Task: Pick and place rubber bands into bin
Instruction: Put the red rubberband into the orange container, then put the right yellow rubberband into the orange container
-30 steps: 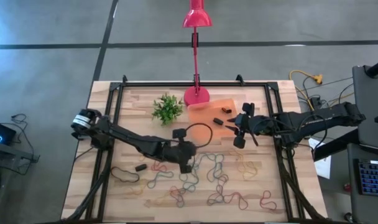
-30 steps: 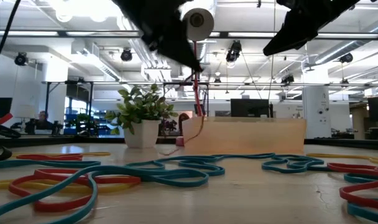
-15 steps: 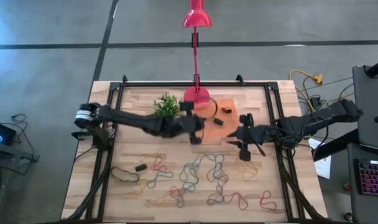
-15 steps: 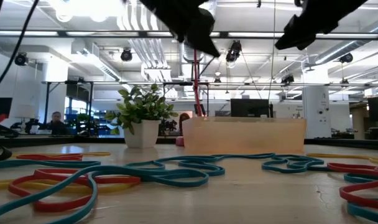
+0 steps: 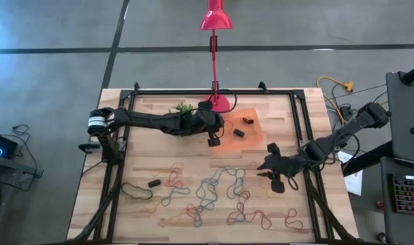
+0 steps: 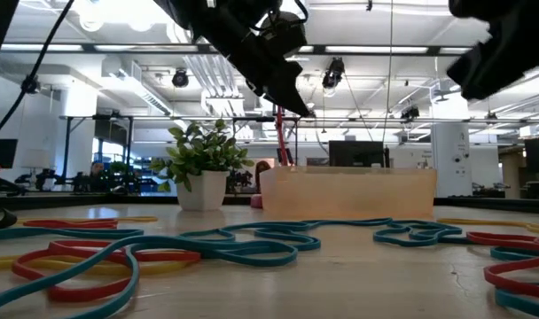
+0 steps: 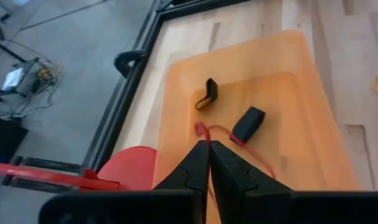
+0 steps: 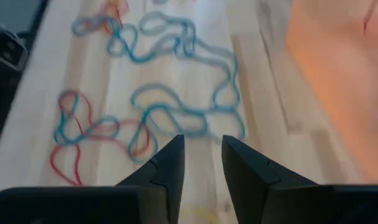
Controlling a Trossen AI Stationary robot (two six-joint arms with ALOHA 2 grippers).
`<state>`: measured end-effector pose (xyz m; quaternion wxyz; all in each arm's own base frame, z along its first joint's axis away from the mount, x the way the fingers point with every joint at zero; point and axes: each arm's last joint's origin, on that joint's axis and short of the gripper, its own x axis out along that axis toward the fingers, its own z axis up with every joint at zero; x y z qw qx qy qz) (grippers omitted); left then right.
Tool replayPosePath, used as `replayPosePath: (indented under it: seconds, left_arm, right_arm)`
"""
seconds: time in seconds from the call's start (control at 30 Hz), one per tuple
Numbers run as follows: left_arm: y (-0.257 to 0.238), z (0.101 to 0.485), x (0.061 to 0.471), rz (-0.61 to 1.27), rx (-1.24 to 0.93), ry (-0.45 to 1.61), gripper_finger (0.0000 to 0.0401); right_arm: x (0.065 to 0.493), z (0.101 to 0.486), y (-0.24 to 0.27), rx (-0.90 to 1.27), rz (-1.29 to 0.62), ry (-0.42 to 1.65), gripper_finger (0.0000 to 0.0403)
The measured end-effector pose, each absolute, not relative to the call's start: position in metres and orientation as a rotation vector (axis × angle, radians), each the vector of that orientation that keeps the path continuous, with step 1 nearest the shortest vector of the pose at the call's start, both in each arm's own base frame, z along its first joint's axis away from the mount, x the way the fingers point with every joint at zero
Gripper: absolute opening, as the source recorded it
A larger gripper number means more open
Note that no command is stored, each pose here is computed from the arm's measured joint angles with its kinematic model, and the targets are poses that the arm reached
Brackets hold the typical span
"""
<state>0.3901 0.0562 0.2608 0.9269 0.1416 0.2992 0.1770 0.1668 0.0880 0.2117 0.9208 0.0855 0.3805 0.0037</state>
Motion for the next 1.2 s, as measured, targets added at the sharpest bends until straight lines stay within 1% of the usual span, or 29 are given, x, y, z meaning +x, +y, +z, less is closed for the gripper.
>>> replayPosePath:
  seconds: [0.07,0.13,0.27,0.4,0.57,0.67,0.73,0.93,1.2]
  left_arm:
    - [0.057,0.259,0.390,0.349,0.285,0.616,0.0003]
    - [0.057,0.256,0.389,0.344,0.284,0.625,0.0015]
    - [0.057,0.253,0.388,0.340,0.284,0.631,0.0057]
    - [0.057,0.245,0.385,0.337,0.285,0.655,0.0103]
    - [0.056,0.245,0.385,0.337,0.284,0.648,0.0139]
    - [0.054,0.245,0.386,0.332,0.285,0.645,0.0149]
    - [0.052,0.245,0.386,0.326,0.287,0.644,0.0150]
    - [0.046,0.245,0.387,0.311,0.290,0.638,0.0151]
    - [0.036,0.250,0.386,0.288,0.295,0.619,0.0151]
  right_arm:
    - [0.162,0.201,0.088,0.206,-0.013,0.811,0.0106]
    - [0.158,0.191,0.086,0.248,-0.049,0.840,0.0118]
    - [0.151,0.173,0.083,0.354,-0.091,0.912,0.0146]
    - [0.146,0.168,0.087,0.479,-0.026,1.006,0.0172]
    - [0.142,0.177,0.102,0.497,0.078,1.030,0.0182]
    - [0.138,0.184,0.113,0.495,0.128,1.026,0.0178]
    - [0.135,0.187,0.118,0.479,0.123,1.028,0.0173]
    - [0.127,0.177,0.120,0.346,-0.080,1.148,0.0166]
    - [0.130,0.151,0.126,0.268,-0.167,1.311,0.0168]
